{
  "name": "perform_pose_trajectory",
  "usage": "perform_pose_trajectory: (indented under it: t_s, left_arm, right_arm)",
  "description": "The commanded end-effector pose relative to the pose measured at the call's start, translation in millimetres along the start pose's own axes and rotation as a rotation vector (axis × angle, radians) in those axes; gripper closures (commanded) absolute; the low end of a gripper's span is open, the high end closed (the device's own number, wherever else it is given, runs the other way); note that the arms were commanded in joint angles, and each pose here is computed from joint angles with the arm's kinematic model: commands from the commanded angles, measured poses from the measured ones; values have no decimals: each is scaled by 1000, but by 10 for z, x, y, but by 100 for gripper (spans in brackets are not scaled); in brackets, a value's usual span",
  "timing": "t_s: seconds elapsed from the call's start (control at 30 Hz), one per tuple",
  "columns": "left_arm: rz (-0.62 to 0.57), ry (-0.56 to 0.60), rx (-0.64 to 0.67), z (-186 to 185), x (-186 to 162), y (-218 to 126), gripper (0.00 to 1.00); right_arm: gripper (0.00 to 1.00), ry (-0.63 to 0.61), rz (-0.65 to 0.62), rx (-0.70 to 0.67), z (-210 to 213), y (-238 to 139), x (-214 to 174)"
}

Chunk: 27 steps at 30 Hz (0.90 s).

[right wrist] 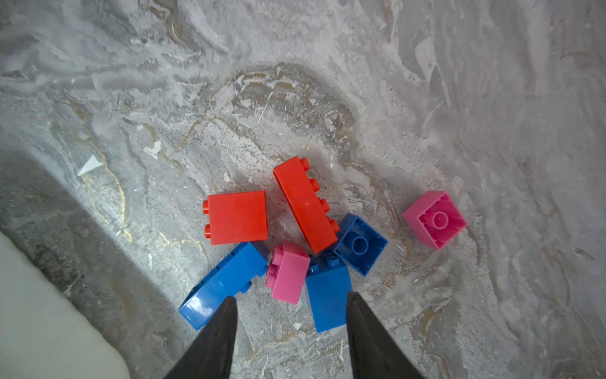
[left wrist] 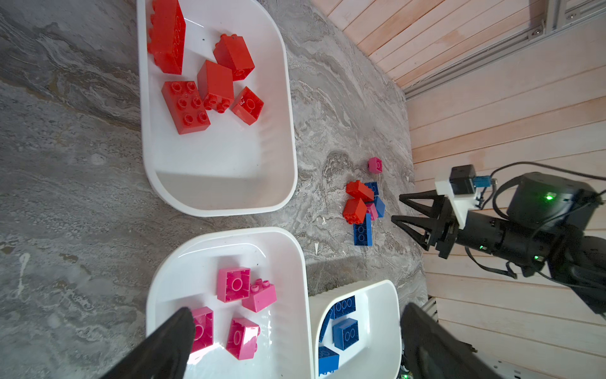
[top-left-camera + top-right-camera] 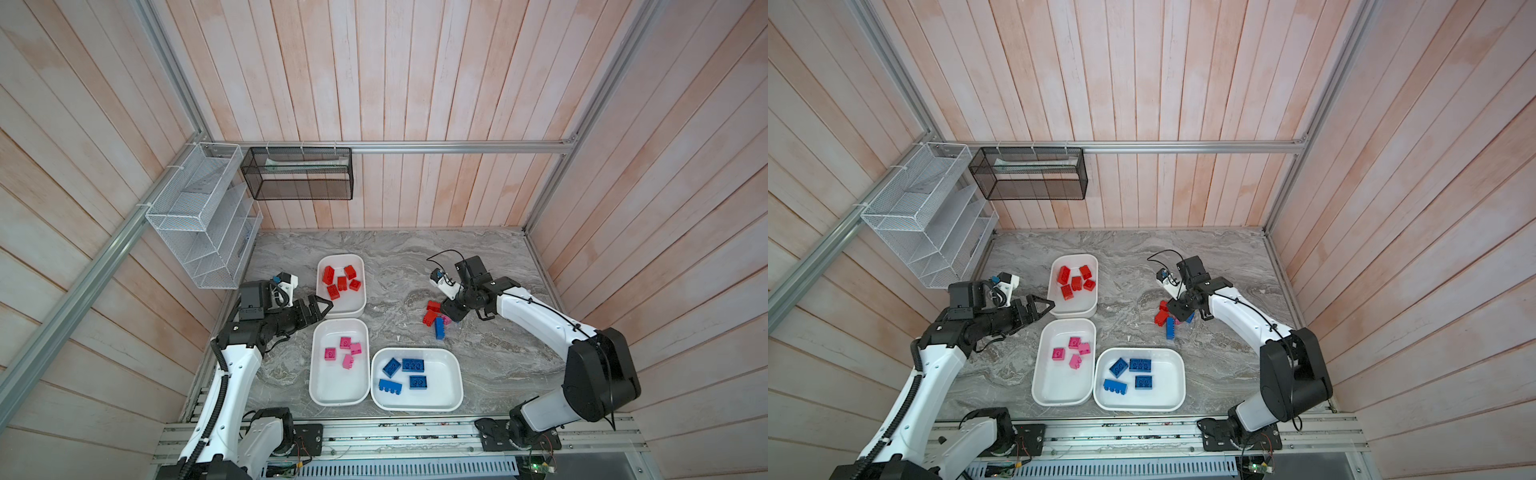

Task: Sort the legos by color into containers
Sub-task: 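Reach the right gripper back to the pile and grasp a red brick, then carry the red brick to the farthest tub and release it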

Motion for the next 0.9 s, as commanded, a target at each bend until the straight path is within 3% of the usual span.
perform_pose_trajectory:
  t_s: [0.0, 0.4, 0.6, 0.77, 0.87]
  left_arm:
    - [4, 9, -10, 15, -14, 15, 0]
    - [6, 12, -12, 10, -12, 11, 0]
    - [0, 8, -33, -15, 4, 9, 0]
    - [3, 11, -29, -18, 9, 5, 0]
    - [1, 14, -25, -25, 20, -3, 0]
  right_arm:
    - [50, -99, -3, -21, -91, 127, 36]
    - [58, -130, 36, 47, -151, 608, 75]
    - [69, -136, 39, 95, -172, 786, 139]
    - [81, -136, 21, 113, -173, 756, 222]
    - [84, -120, -67, 136, -141, 534, 410]
Point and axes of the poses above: each gripper's point midway between its finger pads, its own y axis out along the fingers, its own z axis along the line the jaws close on, x = y × z, the point moved 7 cm from there along -y, back along the fingers, and after that the axes turned 5 degrees about y, right-handed, at the moved point
